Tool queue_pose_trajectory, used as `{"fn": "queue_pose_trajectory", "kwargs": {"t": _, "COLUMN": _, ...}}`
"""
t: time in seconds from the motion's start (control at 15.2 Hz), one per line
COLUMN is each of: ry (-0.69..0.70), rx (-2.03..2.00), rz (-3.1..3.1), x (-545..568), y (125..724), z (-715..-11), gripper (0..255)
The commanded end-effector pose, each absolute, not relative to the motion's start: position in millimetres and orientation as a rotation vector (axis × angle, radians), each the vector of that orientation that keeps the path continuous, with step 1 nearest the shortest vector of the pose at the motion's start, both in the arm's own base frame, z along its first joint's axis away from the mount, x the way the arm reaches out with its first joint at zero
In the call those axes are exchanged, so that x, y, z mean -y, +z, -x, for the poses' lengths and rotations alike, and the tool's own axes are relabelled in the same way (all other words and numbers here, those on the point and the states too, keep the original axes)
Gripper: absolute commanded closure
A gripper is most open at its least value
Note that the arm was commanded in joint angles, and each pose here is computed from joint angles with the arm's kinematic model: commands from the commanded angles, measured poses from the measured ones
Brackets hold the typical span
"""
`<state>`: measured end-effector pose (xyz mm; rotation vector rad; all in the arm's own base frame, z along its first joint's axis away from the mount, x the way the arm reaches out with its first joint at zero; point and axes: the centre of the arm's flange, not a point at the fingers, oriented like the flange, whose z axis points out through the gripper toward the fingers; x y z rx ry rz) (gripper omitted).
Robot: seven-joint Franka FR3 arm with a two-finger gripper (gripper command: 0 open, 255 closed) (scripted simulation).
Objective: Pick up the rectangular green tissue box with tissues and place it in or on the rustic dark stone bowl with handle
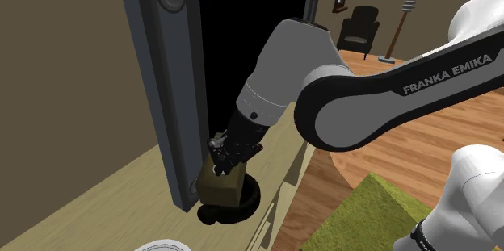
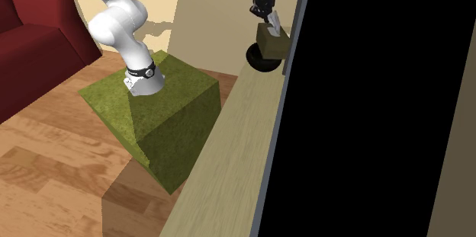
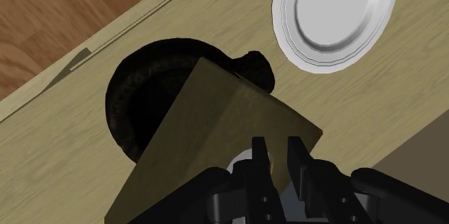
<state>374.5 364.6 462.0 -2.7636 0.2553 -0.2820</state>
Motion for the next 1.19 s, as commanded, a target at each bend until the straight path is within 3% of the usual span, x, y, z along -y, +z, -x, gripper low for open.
{"fn": "queue_pose_trajectory", "kwargs": {"t": 0.0, "ry": -0.283, "rx": -0.257, "rz": 2.763, "x": -364, "y": 461, "z": -375, "gripper": 255}}
{"fn": "queue_pose_trajectory", "kwargs": {"t": 0.26, "ry": -0.283, "rx": -0.257, "rz": 2.763, "x": -364, "y": 461, "z": -375, "gripper": 255}}
{"fn": "queue_pose_trajectory", "kwargs": {"t": 0.33, "ry": -0.283, "rx": -0.257, "rz": 2.763, "x": -364, "y": 462, "z": -375, "gripper": 0}}
{"fn": "queue_pose_trajectory", "kwargs": {"t": 0.66, "ry": -0.283, "rx": -0.257, "rz": 2.763, "x": -364, "y": 461, "z": -375, "gripper": 0}}
{"fn": "queue_pose_trajectory", "kwargs": {"t": 0.92, "ry": -0.283, "rx": -0.257, "rz": 2.763, "x": -348, "y": 507, "z": -364, "gripper": 0}}
{"fn": "queue_pose_trajectory", "kwargs": {"t": 1.12, "ry": -0.283, "rx": -0.256, "rz": 2.763, "x": -348, "y": 507, "z": -364, "gripper": 0}}
